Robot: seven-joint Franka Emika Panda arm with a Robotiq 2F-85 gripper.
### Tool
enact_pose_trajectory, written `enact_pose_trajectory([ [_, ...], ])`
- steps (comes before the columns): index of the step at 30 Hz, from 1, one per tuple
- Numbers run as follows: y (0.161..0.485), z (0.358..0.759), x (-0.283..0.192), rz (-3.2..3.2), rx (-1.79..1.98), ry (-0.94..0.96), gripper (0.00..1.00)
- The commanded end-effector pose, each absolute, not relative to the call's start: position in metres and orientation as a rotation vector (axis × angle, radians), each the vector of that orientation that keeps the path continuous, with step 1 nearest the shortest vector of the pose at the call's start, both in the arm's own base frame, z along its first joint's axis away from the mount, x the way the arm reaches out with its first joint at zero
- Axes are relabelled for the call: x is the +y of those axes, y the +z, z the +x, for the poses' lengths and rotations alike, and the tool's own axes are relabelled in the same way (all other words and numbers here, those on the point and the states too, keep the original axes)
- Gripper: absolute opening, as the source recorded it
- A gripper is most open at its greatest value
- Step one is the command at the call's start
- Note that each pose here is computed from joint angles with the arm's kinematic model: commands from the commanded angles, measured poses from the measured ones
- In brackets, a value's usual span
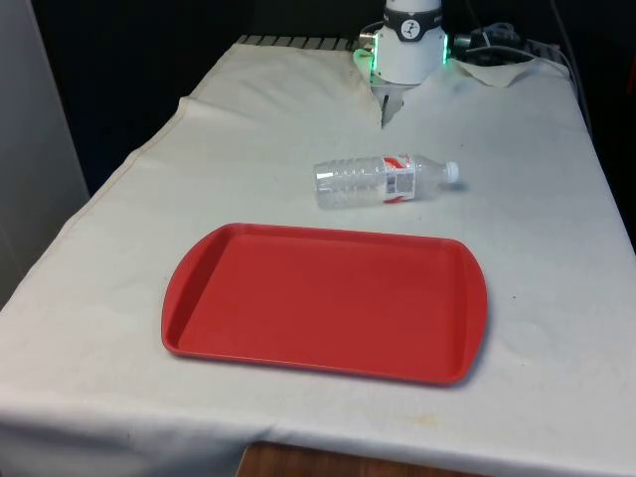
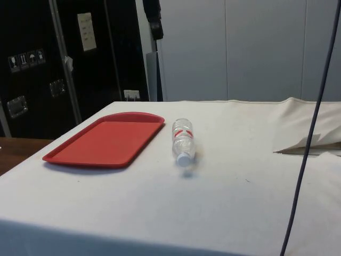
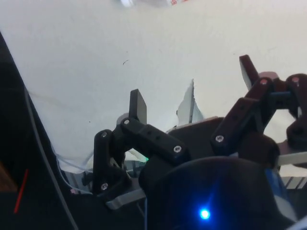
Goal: Place the bottle upright on the tray.
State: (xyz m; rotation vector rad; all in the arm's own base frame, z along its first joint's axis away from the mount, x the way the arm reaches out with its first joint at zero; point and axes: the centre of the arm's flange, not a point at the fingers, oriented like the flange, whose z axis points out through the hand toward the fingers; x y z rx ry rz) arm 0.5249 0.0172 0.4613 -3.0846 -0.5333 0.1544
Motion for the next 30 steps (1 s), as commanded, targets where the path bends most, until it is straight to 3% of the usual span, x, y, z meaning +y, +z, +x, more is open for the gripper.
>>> enact_pose_trajectory([
  [1, 0.458, 0.525, 0.018, -3.082, -0.556, 0.148, 1.00],
  [30, 0.429, 0.527, 0.018, -2.991, -0.909, 0.171, 1.00],
])
